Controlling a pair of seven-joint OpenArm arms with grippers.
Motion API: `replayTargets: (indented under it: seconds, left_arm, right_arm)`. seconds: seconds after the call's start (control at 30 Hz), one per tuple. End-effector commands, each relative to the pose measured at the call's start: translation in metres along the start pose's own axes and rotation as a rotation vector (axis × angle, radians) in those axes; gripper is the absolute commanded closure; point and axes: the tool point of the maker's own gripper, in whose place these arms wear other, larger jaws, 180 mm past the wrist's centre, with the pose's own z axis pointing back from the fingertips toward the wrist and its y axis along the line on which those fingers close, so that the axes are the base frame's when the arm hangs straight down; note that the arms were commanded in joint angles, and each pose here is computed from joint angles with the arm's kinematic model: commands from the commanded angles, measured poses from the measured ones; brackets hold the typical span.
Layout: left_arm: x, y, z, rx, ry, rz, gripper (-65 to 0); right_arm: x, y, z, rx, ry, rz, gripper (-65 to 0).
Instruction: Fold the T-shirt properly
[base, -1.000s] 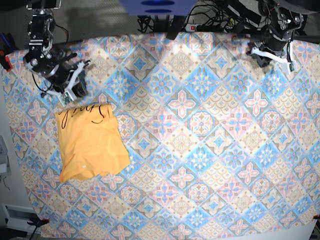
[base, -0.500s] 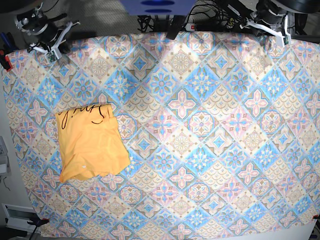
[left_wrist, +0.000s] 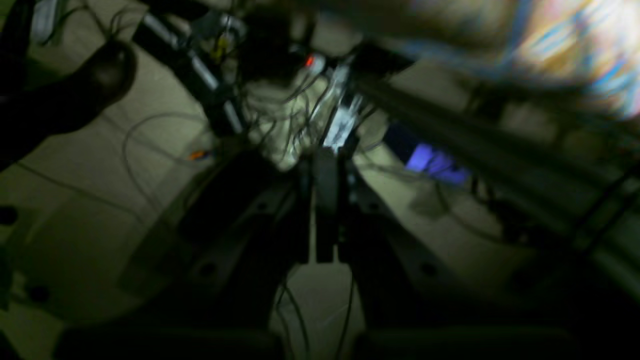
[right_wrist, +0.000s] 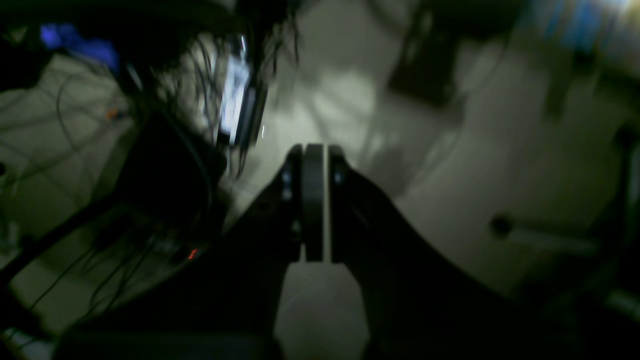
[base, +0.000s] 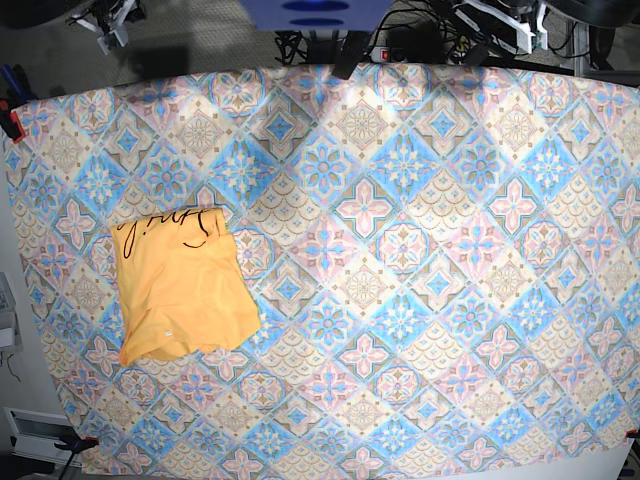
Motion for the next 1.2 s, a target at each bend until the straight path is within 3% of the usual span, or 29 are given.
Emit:
replayTargets:
  seconds: [0.0, 0.17, 0.37, 0.67, 0.8, 0.93, 1.17]
  left_arm:
    - [-0.004, 0.009, 0.002, 0.027, 0.001, -0.016, 0.0]
    - [-0.034, 0.017, -0.028, 0.050, 0.079, -0.096, 0.0]
    - [-0.074, 0.013, -0.067, 0.028, 0.154, -0.186, 0.0]
    - [-0.092, 0.036, -0.106, 0.102, 0.229, -0.226, 0.0]
    - [-0.094, 0.044, -0.117, 0.121, 0.196, -0.245, 0.0]
    - [-0.111, 0.031, -0.137, 0.089, 0.234, -0.361, 0.0]
    - [-0.125, 0.033, -0.166, 0.066, 0.263, -0.465, 0.0]
  right_arm:
    - [-0.009, -0.001, 0.001, 0.002, 0.010, -0.018, -0.8]
    - [-0.053, 0.006, -0.010, 0.032, 0.098, -0.113, 0.0]
    - [-0.067, 0.037, -0.051, 0.141, 0.103, -0.189, 0.0]
    - [-0.075, 0.037, -0.095, 0.146, 0.036, -0.408, 0.0]
    - [-0.080, 0.042, -0.111, 0.146, 0.020, -0.514, 0.0]
    - [-0.075, 0.052, -0.124, 0.157, -0.019, -0.566, 0.0]
    - [-0.045, 0.085, -0.146, 0.209, -0.078, -0.616, 0.0]
